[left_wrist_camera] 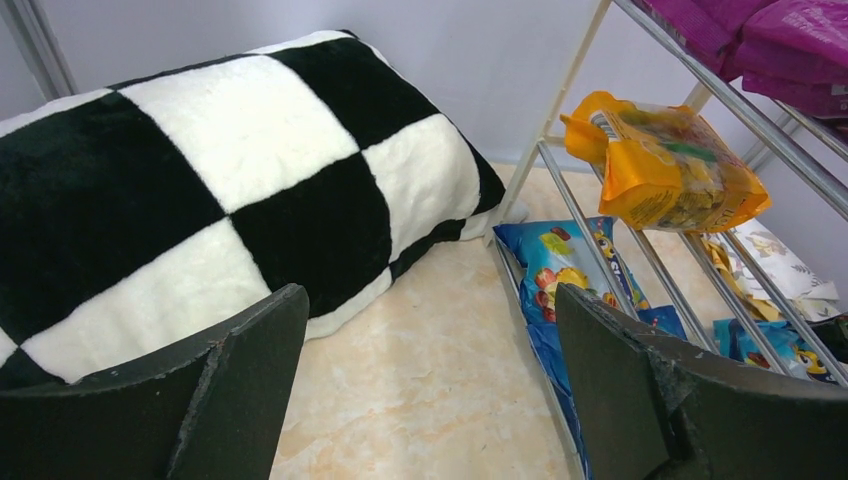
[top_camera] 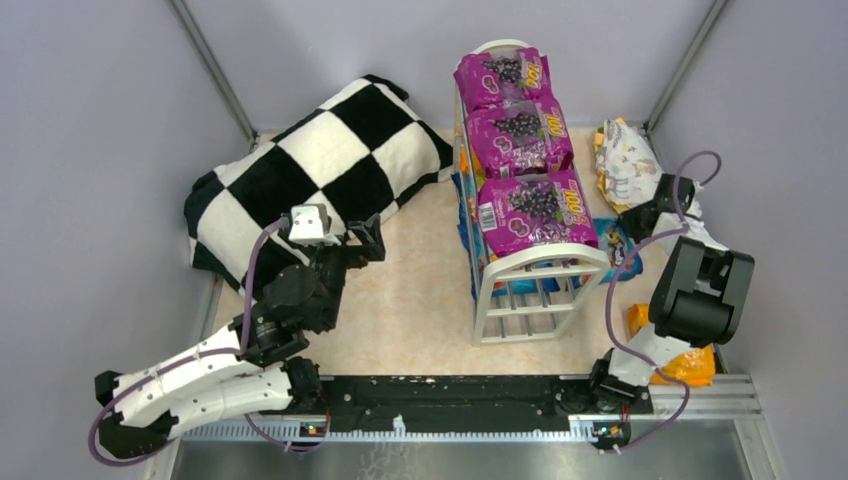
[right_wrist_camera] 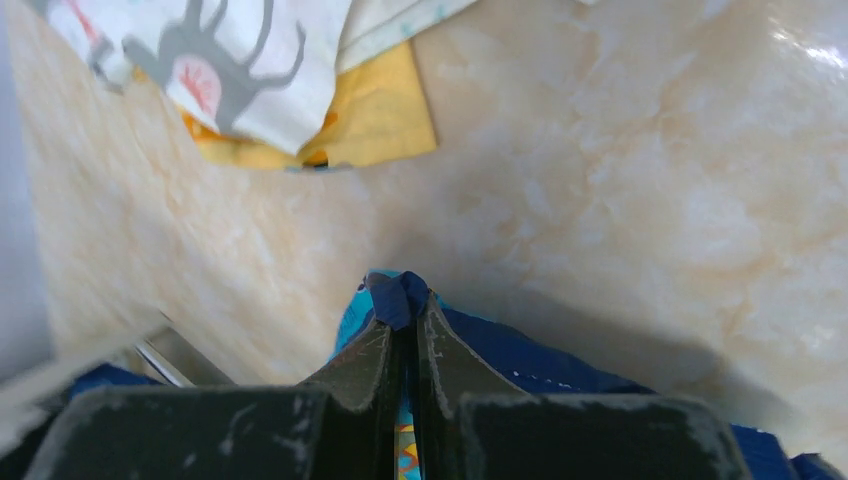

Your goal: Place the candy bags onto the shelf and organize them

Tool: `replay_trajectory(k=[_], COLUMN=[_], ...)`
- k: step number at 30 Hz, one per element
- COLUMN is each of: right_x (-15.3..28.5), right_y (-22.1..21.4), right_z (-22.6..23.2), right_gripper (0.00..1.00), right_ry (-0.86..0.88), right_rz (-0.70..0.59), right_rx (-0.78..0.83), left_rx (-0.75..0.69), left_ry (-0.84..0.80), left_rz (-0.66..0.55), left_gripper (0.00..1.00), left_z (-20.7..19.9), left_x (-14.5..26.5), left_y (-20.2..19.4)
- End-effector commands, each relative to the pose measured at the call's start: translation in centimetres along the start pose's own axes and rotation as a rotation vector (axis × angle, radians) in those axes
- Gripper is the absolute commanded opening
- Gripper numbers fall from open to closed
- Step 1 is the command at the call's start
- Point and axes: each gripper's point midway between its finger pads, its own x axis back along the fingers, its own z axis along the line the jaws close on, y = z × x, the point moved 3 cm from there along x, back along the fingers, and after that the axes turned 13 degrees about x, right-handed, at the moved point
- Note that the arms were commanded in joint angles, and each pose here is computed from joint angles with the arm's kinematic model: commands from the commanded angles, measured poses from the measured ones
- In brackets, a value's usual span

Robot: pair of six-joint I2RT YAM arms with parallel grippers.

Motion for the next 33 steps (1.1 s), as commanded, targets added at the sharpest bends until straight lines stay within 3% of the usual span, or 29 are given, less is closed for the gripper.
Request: replay_trajectory(k=[1, 6, 11, 13, 15, 18, 23, 28, 33], right_x=[1.9, 3.4, 5.1, 5.5, 5.9, 6.5, 6.3, 6.2, 9.3], right_y=[4.7, 4.3, 3.1, 1.2, -0.4, -1.3, -1.5, -3.9, -7.4], right_z=[2.0, 2.1, 3.0, 2.7, 1.4, -1.8, -5.9, -4.3, -2.0], right_gripper=[0.0, 0.0, 0.58, 0.72, 0.77, 0.88, 0.95, 0.91, 0.89], right_ry=[0.02, 0.063, 0.184, 0.224, 0.21, 0.163, 0.101, 0.24, 0.397], right_rz=[-0.218, -0.24, -0.216, -0.155, -0.106, -0.12, -0.115, -0.042, 0.051], right_rx=[-0.345, -0.381, -0.068, 0.056, 0.143, 0.16, 0.137, 0.147, 0.174], left_rx=[0.075, 0.09, 0.088, 0.087, 0.087, 0.081, 0.089, 0.142, 0.128], left_ry=[0.005, 0.014, 0.007, -0.003, -0.012, -0.026, -0.042, -0.061, -0.045], left_rz=[-0.005, -0.009, -0.003, 0.003, 0.01, 0.021, 0.05, 0.046, 0.041], left_gripper=[0.98, 0.99, 0.98, 0.99, 0.98, 0.98, 0.99, 0.98, 0.98], left_z=[-0.2, 0.3, 0.1, 0.0, -0.1, -0.4, -0.7, -0.6, -0.2], left_x=[0.2, 0.4, 0.3, 0.3, 0.3, 0.3, 0.4, 0.8, 0.7], left_y=[1.0, 0.9, 0.8, 0.6, 0.4, 0.1, -0.2, 0.1, 0.0])
